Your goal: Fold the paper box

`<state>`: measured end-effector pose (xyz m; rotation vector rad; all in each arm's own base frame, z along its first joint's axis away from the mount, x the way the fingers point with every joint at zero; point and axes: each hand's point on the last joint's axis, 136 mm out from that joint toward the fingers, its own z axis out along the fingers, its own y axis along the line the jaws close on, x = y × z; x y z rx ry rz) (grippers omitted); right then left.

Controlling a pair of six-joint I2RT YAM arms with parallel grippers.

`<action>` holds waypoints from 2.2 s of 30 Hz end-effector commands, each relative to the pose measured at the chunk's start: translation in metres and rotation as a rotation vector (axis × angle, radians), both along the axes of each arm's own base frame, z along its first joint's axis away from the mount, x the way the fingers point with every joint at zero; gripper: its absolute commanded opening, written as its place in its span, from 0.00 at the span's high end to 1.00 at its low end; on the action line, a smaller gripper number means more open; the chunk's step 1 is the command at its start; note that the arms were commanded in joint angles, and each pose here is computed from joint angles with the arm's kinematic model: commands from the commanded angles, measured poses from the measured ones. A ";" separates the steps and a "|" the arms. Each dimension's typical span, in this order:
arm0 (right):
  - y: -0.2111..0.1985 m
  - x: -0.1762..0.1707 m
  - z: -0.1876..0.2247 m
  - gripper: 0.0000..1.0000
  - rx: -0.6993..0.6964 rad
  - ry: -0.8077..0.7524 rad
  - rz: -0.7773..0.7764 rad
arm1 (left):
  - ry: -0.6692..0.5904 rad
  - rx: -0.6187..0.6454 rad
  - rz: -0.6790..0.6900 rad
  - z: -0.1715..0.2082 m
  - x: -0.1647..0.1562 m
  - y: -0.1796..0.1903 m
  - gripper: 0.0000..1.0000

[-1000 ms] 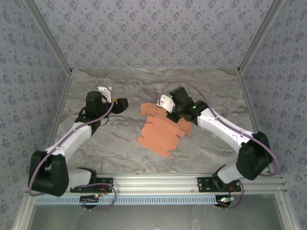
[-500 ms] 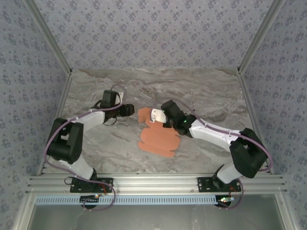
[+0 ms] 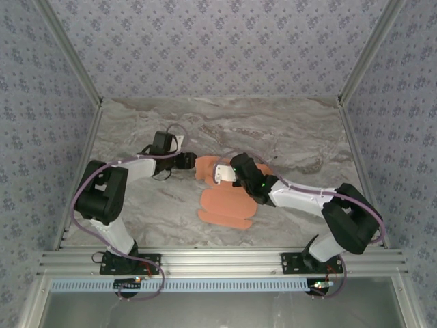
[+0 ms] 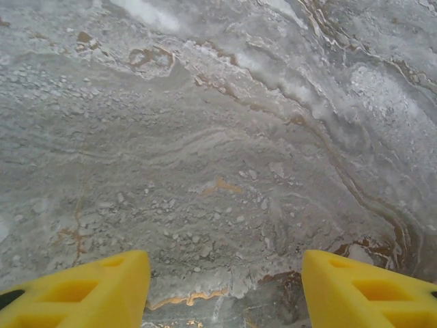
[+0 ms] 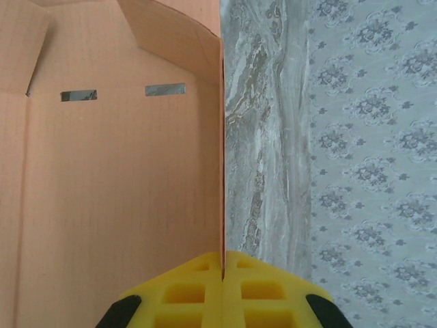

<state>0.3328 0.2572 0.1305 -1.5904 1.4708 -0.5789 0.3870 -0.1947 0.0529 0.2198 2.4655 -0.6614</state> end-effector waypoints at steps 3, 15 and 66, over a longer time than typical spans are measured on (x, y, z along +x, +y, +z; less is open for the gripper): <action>-0.002 0.002 0.019 1.00 0.003 -0.099 0.003 | -0.069 -0.041 -0.077 0.010 -0.018 -0.014 0.40; -0.007 0.003 0.021 1.00 0.017 -0.150 -0.009 | -0.160 -0.140 -0.182 0.017 -0.041 -0.034 0.41; -0.023 -0.017 0.012 1.00 0.014 -0.227 -0.005 | -0.395 -0.227 -0.574 0.025 -0.085 -0.091 0.44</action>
